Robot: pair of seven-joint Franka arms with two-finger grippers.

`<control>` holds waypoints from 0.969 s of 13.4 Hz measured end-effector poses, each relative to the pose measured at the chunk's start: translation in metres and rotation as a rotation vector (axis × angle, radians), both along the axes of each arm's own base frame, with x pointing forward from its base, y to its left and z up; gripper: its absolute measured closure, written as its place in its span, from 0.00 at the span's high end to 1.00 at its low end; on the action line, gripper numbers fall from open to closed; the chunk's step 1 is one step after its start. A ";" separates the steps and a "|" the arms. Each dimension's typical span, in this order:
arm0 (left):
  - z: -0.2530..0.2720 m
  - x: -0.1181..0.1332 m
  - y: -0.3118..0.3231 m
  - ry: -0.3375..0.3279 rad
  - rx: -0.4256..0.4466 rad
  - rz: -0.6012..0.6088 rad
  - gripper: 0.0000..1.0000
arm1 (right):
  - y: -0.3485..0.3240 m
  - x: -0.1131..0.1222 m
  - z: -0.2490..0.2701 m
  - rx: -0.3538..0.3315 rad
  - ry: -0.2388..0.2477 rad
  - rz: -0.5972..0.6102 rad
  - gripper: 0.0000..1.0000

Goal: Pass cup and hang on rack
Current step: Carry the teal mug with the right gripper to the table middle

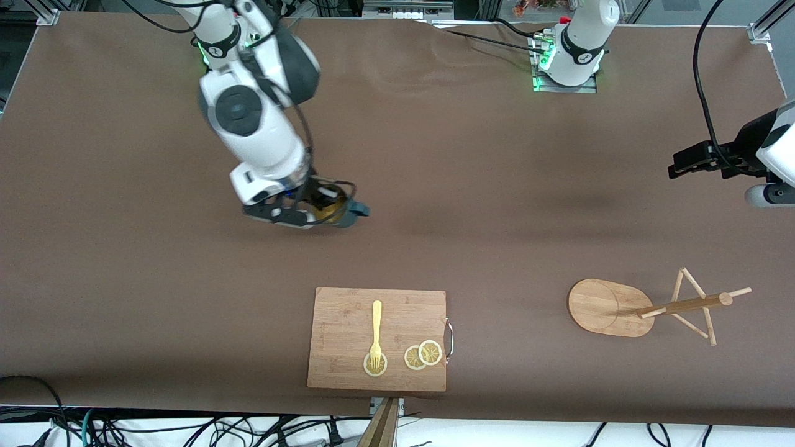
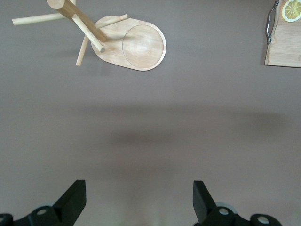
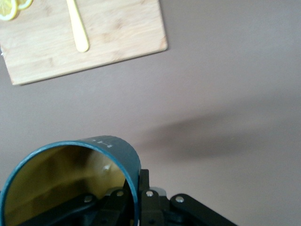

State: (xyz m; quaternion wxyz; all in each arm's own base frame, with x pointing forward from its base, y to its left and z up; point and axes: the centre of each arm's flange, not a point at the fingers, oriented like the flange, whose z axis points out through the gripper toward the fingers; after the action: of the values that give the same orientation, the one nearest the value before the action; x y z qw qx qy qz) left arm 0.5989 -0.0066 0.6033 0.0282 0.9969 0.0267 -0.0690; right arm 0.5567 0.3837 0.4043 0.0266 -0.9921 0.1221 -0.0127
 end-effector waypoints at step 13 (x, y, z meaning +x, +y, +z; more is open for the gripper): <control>-0.003 0.002 0.002 0.005 0.000 0.003 1.00 | 0.202 -0.100 -0.162 -0.064 -0.149 -0.126 0.05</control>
State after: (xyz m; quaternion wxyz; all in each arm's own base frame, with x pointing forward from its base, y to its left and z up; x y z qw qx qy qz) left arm 0.6008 -0.0046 0.6001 0.0284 0.9966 0.0284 -0.0714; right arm 0.4567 0.5860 0.2422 0.0031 -0.9791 0.1813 -0.0918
